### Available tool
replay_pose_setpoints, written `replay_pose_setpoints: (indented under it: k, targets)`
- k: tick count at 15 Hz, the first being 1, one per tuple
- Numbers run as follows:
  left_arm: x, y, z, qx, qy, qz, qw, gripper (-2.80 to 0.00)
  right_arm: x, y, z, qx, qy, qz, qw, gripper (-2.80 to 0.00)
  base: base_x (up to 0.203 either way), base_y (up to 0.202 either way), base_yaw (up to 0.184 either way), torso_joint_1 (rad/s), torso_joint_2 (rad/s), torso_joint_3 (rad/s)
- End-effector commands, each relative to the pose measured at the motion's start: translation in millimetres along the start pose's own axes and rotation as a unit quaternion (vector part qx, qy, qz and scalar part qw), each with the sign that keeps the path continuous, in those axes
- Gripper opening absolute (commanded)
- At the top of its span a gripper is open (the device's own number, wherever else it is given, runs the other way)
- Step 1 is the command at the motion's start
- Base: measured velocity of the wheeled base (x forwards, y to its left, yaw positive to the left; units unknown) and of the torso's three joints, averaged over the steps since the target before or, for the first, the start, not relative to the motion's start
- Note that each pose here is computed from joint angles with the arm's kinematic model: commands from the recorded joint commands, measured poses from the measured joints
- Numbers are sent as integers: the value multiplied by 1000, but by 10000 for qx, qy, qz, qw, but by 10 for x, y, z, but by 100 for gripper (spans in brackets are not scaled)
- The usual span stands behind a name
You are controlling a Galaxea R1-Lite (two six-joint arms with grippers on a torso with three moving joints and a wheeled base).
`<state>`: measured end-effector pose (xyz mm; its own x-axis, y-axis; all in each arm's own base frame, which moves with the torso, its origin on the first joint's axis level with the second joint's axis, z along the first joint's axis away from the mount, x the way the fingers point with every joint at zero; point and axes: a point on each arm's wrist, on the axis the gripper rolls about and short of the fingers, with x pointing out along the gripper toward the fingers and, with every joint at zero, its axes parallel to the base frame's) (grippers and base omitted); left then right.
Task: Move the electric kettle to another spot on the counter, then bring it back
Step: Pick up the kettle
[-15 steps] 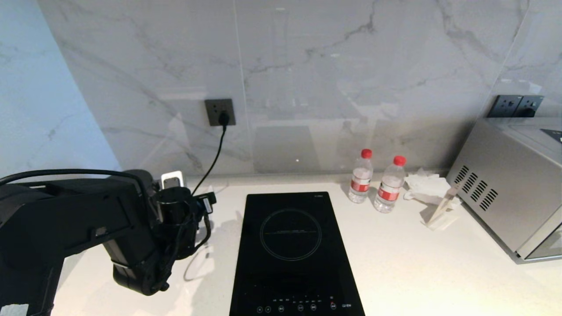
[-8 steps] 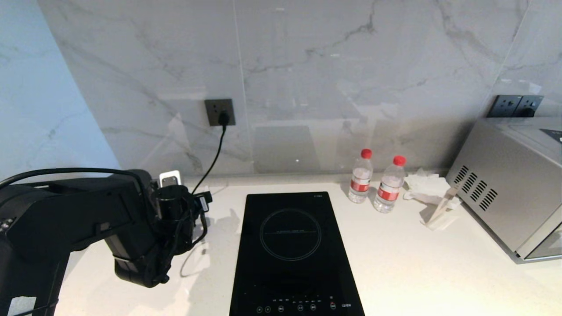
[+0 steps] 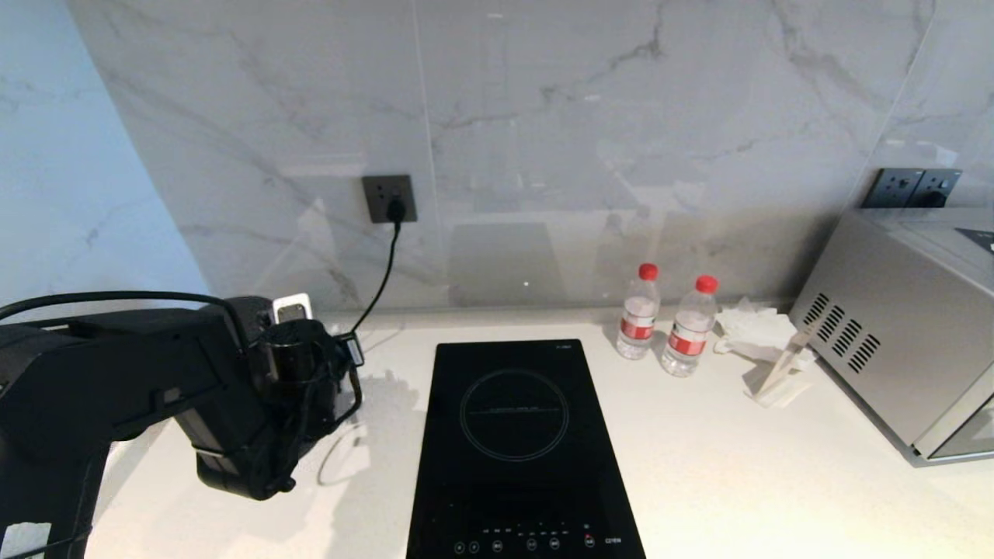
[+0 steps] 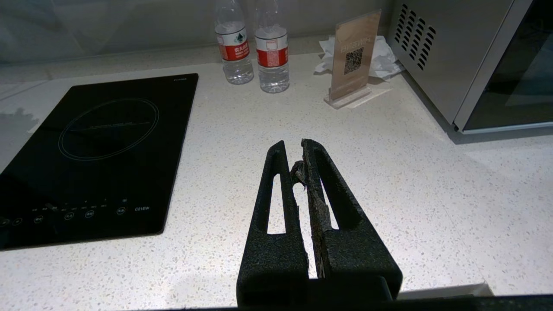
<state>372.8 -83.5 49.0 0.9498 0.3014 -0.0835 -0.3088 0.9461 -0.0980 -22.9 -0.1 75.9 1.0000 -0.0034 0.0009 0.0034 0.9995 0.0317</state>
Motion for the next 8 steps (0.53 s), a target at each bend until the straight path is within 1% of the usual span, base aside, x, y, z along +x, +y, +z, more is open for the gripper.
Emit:
replay_pose_setpoints:
  k: [1,4,6,8]
  targets:
    - [-2,4,33,-44,-76,20,10000,-280,0,0,0,3,-3,2,10000,-280,0,0,0,0,0,0]
    - [-11,3,76,-43,-119,14,9999,-280,0,0,0,3,-3,2,10000,-280,0,0,0,0,0,0]
    - [-36,-13,124,30,-159,-18,9999,-280,0,0,0,3,-9,2,10000,-280,0,0,0,0,0,0]
    - [-97,-24,218,26,-204,-63,9998,-280,0,0,1,3,-11,2,10000,-280,0,0,0,0,0,0]
